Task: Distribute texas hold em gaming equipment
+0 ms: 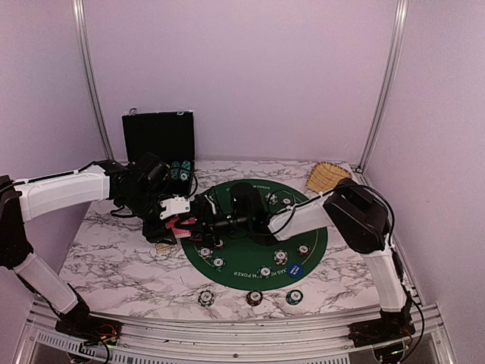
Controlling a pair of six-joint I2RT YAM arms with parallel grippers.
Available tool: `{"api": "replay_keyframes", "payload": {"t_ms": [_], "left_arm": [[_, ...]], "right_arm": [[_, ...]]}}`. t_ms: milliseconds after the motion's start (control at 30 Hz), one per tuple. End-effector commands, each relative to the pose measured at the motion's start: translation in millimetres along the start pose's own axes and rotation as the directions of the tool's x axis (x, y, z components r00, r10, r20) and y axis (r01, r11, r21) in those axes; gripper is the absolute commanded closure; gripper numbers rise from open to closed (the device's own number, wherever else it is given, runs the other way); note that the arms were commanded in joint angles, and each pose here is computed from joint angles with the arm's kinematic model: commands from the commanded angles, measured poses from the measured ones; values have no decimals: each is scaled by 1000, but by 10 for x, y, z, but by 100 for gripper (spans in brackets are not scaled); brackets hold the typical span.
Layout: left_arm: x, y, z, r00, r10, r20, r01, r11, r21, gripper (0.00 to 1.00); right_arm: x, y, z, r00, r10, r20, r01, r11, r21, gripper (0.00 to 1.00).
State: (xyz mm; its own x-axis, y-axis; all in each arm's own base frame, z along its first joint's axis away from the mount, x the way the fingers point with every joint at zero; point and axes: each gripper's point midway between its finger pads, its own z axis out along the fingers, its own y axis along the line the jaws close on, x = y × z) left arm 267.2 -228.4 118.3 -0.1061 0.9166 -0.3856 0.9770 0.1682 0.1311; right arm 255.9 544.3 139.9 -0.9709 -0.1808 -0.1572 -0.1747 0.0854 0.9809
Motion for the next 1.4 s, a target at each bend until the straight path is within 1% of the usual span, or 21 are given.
{"api": "replay_keyframes", "payload": {"t_ms": [0, 333, 633, 767, 867, 933, 1367], "left_arm": [[-124, 22, -149, 999, 3, 48, -3, 1000, -10, 57], [-114, 15, -145, 999, 6, 45, -5, 1000, -9, 58], [-107, 10, -143, 999, 6, 42, -5, 1000, -7, 58], [-98, 10, -147, 999, 7, 40, -7, 1000, -10, 58], [-102, 10, -152, 999, 10, 42, -9, 1000, -11, 58], [-99, 12, -153, 999, 10, 40, -10, 1000, -12, 58], [-87, 15, -144, 999, 14, 35, -13, 1000, -14, 59]], "right_arm": [[-38, 164, 130, 1000, -25, -12, 24, 998, -59, 25], [-84, 46, 248, 1000, 7, -12, -8, 998, -60, 27], [-162, -35, 296, 999, 37, 16, -37, 998, -52, 33], [-162, -65, 274, 999, 41, 19, -40, 999, -35, 38], [-165, -96, 233, 999, 46, 26, -45, 999, -25, 45], [-153, -134, 197, 998, 51, 29, -51, 999, -14, 47], [-144, -148, -12, 999, 24, 41, -25, 999, 29, 49]]}}
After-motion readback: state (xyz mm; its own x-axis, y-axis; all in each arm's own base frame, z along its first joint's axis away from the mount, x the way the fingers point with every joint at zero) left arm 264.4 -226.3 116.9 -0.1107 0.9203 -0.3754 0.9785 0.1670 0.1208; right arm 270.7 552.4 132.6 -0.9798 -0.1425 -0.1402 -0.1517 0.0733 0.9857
